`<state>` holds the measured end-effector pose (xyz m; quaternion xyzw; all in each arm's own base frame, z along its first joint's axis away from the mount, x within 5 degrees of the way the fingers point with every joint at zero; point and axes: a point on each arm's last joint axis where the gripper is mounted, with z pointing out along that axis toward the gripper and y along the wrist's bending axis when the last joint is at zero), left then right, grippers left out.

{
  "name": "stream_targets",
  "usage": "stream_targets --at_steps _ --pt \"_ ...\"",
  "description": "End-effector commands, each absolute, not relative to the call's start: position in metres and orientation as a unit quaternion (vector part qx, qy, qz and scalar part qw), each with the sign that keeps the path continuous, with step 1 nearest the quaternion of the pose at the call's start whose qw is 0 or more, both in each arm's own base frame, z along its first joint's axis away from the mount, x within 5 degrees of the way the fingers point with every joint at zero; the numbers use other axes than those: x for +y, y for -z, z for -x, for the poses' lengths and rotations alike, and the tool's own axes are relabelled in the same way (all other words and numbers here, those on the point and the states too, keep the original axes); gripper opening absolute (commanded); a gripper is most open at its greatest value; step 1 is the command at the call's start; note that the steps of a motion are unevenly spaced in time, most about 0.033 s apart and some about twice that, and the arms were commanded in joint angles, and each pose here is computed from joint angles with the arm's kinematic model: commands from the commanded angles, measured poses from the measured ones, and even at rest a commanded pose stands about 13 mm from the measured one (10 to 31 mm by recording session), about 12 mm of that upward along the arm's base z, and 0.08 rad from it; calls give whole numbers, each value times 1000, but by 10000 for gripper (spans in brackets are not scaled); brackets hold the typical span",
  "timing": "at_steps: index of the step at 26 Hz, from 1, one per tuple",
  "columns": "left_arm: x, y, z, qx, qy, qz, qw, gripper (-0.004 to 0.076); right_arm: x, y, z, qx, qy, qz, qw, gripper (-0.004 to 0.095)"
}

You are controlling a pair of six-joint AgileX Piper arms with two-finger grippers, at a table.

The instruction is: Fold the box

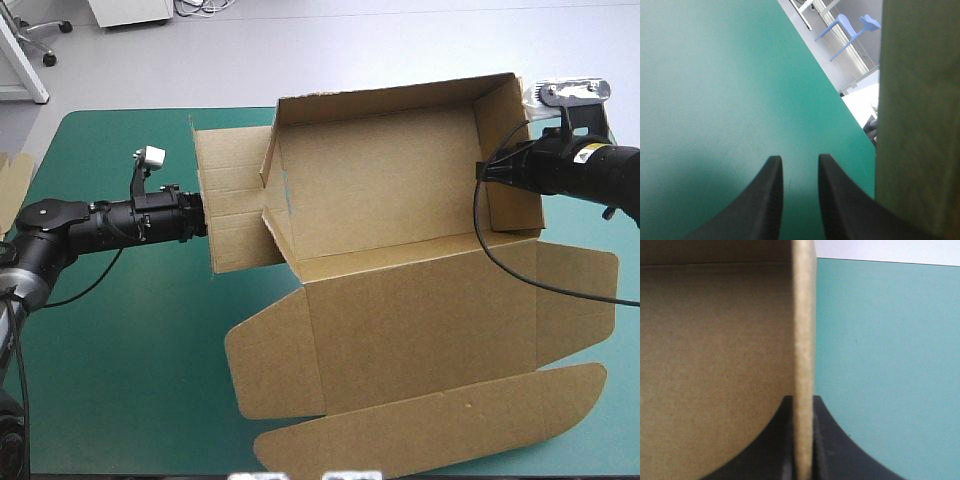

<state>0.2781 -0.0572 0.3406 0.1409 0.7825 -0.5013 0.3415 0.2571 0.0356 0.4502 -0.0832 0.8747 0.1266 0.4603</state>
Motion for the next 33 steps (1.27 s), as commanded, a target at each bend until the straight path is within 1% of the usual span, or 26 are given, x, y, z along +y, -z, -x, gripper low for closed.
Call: stream_targets --at_steps 1,6,7,9,12,17,21,23,24,26,30,33 --pt "-64 -374 -257 733 545 -180 364 210 33 -469 -256 843 -134 64 517 -19" --pt "-65 -389 -245 722 538 -185 393 329 36 -462 -266 848 -154 56 504 -19" --pt "-65 -392 -243 720 537 -183 400 342 37 -461 -268 849 -160 54 501 -19" --pt "-65 -396 -241 712 544 -181 406 344 38 -460 -270 847 -170 52 501 -19" --pt "-66 -400 -239 694 568 -180 404 344 38 -460 -272 846 -171 51 503 -19" --pt "-66 -404 -239 682 582 -170 409 345 38 -456 -277 849 -170 50 498 -19" --pt "-66 -411 -240 659 606 -153 418 347 38 -451 -283 854 -169 49 490 -19" --pt "-66 -410 -240 661 605 -153 417 382 38 -449 -286 855 -170 48 487 -19" --pt "-67 -410 -239 660 607 -154 414 416 38 -447 -288 856 -169 47 486 -19" --pt "-74 -410 -238 659 611 -159 409 440 39 -446 -290 857 -172 46 484 -19" --pt "-88 -410 -238 661 610 -161 405 440 39 -446 -290 854 -174 45 488 -19" --pt "-89 -412 -237 658 613 -164 405 440 39 -446 -290 855 -174 45 486 -19"
